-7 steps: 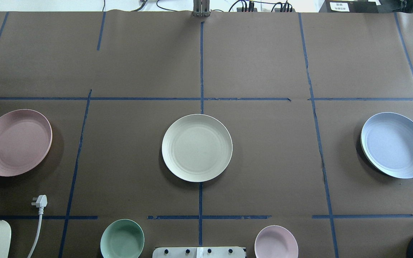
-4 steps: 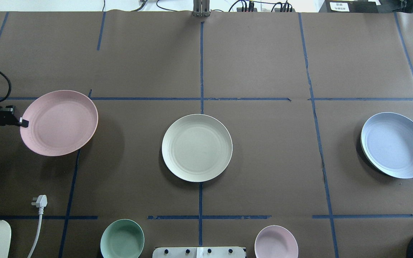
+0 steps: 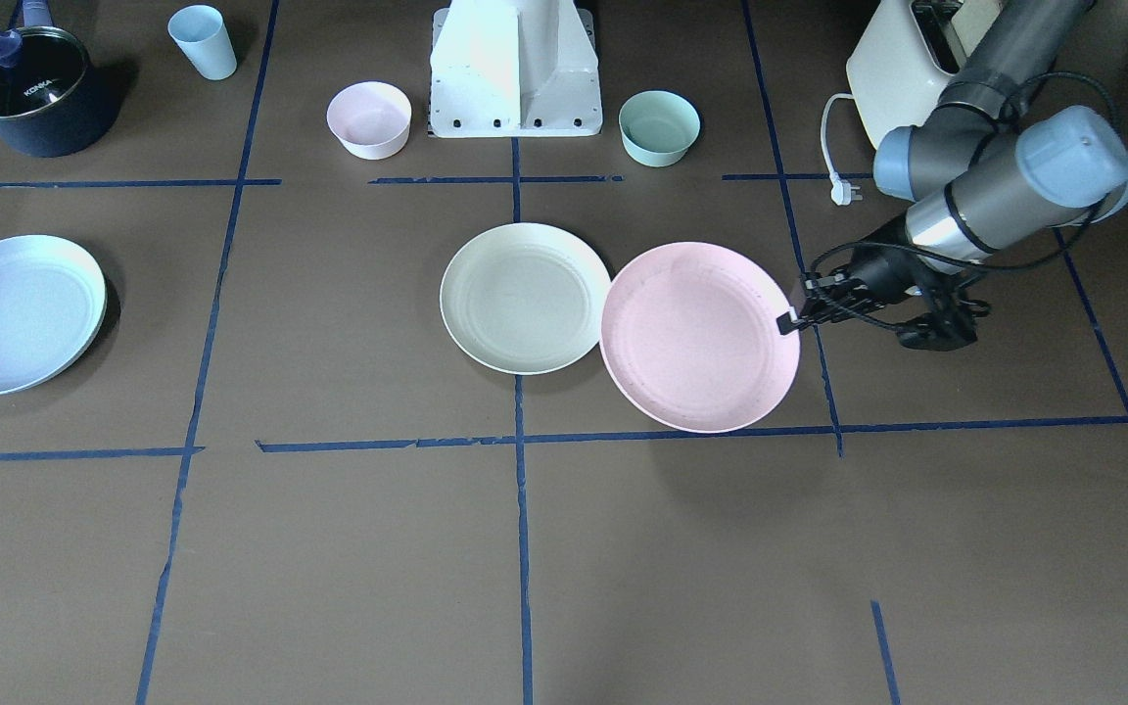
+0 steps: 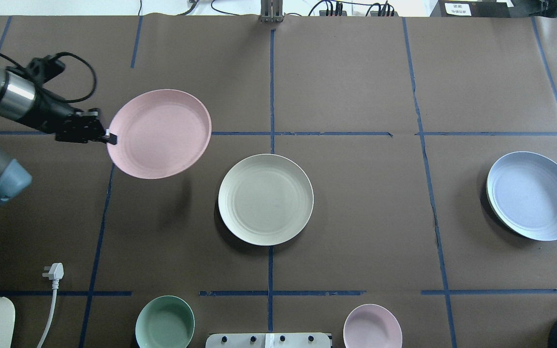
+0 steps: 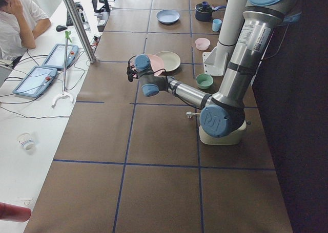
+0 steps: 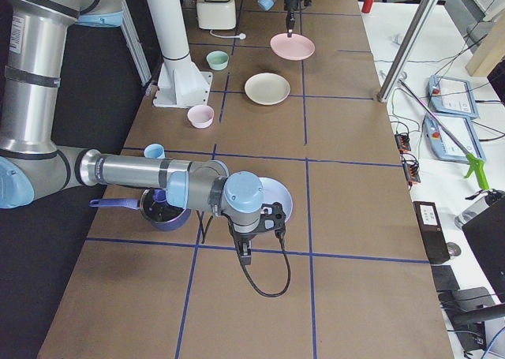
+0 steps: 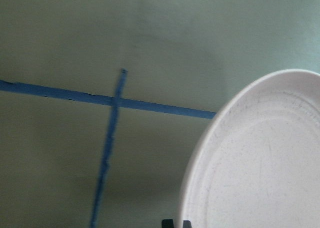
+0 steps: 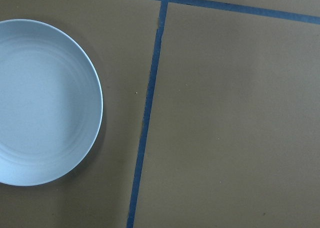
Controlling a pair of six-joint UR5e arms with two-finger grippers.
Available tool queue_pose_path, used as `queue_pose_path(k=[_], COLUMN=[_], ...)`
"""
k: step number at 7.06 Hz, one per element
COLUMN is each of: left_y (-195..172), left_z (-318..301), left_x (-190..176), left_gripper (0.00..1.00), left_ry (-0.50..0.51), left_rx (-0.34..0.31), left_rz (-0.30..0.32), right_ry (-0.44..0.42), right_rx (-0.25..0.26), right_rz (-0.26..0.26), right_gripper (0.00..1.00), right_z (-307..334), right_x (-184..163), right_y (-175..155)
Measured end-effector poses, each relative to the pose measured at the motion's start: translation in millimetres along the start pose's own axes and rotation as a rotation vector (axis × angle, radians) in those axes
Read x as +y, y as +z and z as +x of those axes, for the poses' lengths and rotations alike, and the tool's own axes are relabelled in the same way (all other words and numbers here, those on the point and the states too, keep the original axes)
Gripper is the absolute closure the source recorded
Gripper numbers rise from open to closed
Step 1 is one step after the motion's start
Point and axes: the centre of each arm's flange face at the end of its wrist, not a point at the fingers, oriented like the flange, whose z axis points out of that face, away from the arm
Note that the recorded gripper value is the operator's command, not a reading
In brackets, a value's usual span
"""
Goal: Stack three plates with pink and blue
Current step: 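Lift the pink plate with the left gripper and carry it over the cream plate, then lower the pink plate onto the cream plate, release, and withdraw the left arm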
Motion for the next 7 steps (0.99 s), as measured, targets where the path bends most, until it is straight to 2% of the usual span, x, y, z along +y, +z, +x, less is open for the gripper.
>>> queue_pose_path(k=[2,4,6,7], left_y=[58.3,106.6,128.1,131.2], left_z=[60.0,88.4,100.2,104.0], left_x=[54.0,112.8,136.7,139.3], left_gripper=[1.00,1.00,0.99,0.72], left_ry=[0.019,0.054,0.072,0.075], left_rx=[-0.042,-0.086,-0.095,-0.094], left_rz=[0.016,0.012,0.000,-0.003], right_ry=[0.001,0.003,0.003,0.003], right_rx=[0.000,0.001,0.000,0.000], right_rz=[-0.001,-0.003,-0.006,-0.006], right_gripper=[0.00,0.00,0.00,0.00], right_z=[0.4,1.3,1.9,2.2], right_x=[0.1,0.6,1.6,2.0], right_y=[0.4,1.2,2.1,2.5])
